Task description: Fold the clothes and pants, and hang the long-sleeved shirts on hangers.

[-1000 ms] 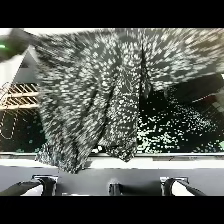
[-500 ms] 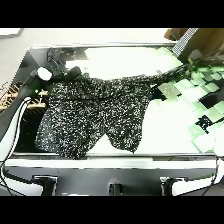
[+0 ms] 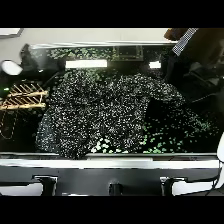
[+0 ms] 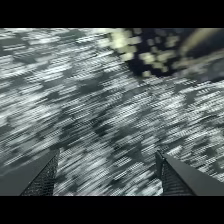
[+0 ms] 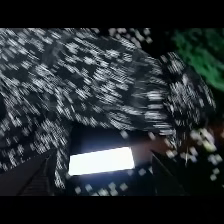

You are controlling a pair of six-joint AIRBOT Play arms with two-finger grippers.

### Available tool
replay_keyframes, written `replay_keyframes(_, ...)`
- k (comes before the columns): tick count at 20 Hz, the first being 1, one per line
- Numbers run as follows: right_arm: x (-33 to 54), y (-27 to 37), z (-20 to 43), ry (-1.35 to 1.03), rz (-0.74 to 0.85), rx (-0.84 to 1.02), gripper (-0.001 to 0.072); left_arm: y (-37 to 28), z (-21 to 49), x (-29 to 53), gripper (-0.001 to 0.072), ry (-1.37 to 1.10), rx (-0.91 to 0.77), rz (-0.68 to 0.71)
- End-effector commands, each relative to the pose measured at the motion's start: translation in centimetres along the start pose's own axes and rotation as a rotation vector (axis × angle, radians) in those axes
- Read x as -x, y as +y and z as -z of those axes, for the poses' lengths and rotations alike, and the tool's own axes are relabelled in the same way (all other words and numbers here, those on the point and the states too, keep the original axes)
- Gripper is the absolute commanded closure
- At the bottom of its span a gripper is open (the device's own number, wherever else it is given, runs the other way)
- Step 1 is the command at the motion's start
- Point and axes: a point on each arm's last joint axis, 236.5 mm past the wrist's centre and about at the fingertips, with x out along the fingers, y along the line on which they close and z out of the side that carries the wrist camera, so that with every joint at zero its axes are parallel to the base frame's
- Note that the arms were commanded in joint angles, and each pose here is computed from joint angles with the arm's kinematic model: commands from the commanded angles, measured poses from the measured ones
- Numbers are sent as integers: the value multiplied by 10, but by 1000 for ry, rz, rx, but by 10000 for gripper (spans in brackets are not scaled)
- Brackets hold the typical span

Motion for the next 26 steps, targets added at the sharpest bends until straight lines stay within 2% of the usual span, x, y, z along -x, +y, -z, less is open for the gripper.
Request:
replay_keyframes(1, 10, -17, 55, 114, -11, -57, 43, 78, 30, 65, -13, 31, 46, -165)
replay_keyframes(5, -35, 12, 190, 367, -131, -122, 42, 134, 123, 89, -13, 53, 242, -202)
replay_keyframes(9, -76, 52, 303, 542, -197, -126, 43, 146, 197, 87, -13, 118, 301, -211)
replay_keyframes(12, -97, 78, 349, 573, -210, -106, 42, 144, 214, 83, -13, 147, 328, -194)
replay_keyframes(16, -114, 103, 360, 545, -205, -108, 63, 142, 208, 81, -13, 125, 335, -182)
replay_keyframes(17, -116, 104, 360, 535, -200, -119, 243, 142, 209, 81, -13, 126, 335, -181)
replay_keyframes(18, -116, 104, 358, 531, -200, -120, 499, 141, 208, 81, -13, 126, 337, -177)
replay_keyframes(19, -114, 100, 353, 526, -192, -110, 684, 139, 208, 81, -13, 125, 342, -169)
replay_keyframes(23, -78, 42, 283, 406, 13, -105, 686, 131, 213, 80, -13, 151, 362, -138)
replay_keyframes(26, -36, 19, 226, 292, 49, -128, 686, 127, 239, 82, -13, 259, 376, -134)
